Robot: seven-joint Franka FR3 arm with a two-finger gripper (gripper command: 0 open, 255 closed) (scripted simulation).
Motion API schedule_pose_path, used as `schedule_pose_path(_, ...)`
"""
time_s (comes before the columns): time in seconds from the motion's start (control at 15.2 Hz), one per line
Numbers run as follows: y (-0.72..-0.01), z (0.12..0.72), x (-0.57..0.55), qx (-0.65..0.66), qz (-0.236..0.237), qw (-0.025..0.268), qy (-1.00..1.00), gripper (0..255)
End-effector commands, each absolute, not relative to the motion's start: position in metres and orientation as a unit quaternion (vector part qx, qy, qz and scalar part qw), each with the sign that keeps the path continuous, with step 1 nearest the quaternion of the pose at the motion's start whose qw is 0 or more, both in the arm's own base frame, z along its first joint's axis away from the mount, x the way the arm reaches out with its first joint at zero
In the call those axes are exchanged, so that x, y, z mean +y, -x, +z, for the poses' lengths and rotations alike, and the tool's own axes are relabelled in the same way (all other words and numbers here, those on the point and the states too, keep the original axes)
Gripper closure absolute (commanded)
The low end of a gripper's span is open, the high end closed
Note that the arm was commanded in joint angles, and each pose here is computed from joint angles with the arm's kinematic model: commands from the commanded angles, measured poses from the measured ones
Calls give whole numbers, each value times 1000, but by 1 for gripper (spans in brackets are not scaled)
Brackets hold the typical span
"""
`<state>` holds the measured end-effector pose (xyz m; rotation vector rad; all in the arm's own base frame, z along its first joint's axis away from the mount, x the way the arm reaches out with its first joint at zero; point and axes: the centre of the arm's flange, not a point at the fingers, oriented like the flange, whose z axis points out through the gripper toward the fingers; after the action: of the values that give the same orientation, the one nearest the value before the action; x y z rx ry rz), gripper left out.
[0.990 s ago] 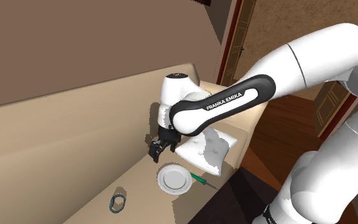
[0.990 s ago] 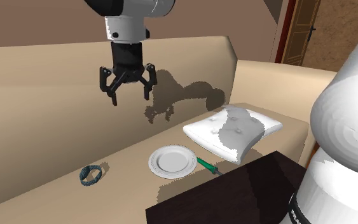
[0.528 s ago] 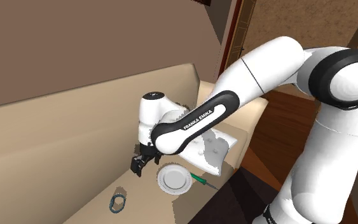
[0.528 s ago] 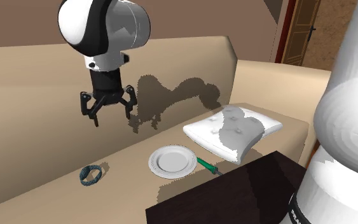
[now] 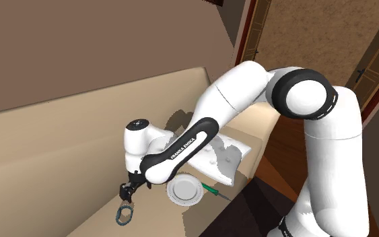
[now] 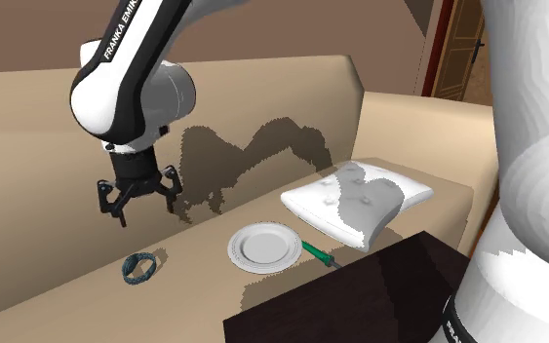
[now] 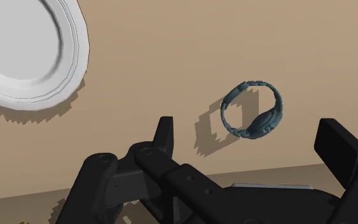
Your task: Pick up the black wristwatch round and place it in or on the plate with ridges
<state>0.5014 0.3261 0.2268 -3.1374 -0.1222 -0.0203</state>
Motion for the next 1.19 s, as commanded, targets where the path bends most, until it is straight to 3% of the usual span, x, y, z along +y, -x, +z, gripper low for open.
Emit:
schedule_pose_path(0.0,-512,207,344,-40,-6,-2,999,0)
schedule_pose_path(0.53,-547,127,407,-44,-4,-11,999,0)
schedule_pose_path(1.12,-550,80,412,-45,-4,-12,999,0)
